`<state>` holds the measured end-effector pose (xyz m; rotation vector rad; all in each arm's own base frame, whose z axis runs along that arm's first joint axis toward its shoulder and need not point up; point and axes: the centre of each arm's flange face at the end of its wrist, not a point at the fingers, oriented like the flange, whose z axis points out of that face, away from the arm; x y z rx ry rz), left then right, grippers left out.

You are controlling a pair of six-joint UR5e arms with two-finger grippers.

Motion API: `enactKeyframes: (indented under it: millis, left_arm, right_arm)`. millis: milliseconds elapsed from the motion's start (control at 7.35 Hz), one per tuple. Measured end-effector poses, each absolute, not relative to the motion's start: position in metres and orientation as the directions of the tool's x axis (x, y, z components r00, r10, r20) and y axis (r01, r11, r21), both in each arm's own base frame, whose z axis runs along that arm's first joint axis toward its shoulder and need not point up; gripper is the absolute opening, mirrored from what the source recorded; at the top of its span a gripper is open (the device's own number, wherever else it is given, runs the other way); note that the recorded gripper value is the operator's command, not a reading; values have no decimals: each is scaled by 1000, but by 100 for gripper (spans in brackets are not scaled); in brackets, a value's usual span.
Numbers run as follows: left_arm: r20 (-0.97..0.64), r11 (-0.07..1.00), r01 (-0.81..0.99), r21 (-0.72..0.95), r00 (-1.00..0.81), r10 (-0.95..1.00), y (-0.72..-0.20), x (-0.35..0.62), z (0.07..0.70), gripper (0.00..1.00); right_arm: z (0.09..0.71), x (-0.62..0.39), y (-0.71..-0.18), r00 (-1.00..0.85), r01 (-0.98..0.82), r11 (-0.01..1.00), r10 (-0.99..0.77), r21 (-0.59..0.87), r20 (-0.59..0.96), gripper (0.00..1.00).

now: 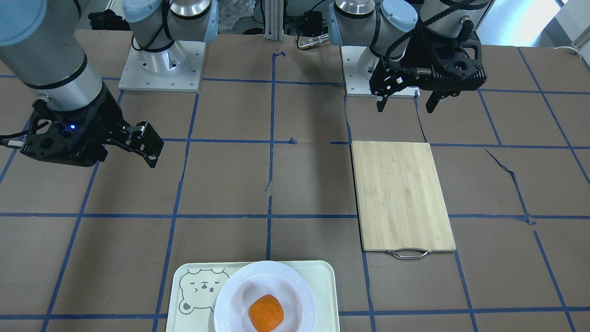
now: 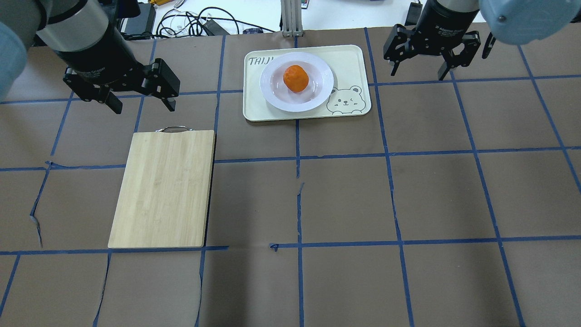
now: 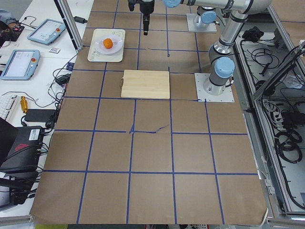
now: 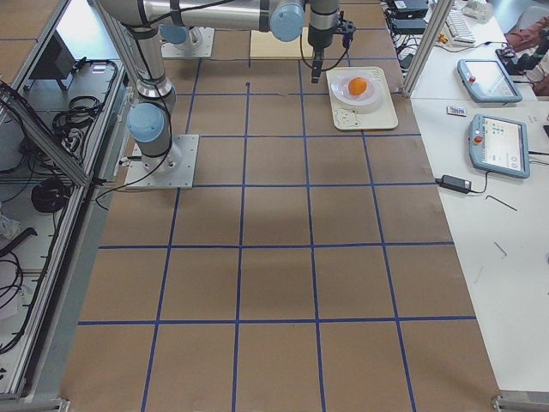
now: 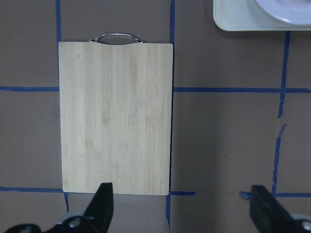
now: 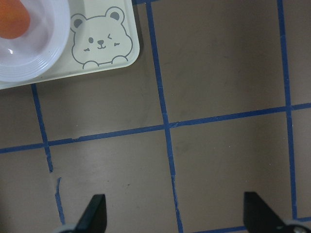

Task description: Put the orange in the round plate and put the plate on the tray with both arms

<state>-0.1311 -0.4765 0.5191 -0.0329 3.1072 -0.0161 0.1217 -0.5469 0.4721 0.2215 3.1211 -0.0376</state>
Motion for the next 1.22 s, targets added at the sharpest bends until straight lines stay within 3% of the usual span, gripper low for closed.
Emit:
enactKeyframes:
  millis: [1224]
  left_arm:
    - [-34,1000,-22,-11,-999,-22,-477,-131,519,100]
  right_arm:
    - [505,124,-505,-997,76,996,76,43,3,100]
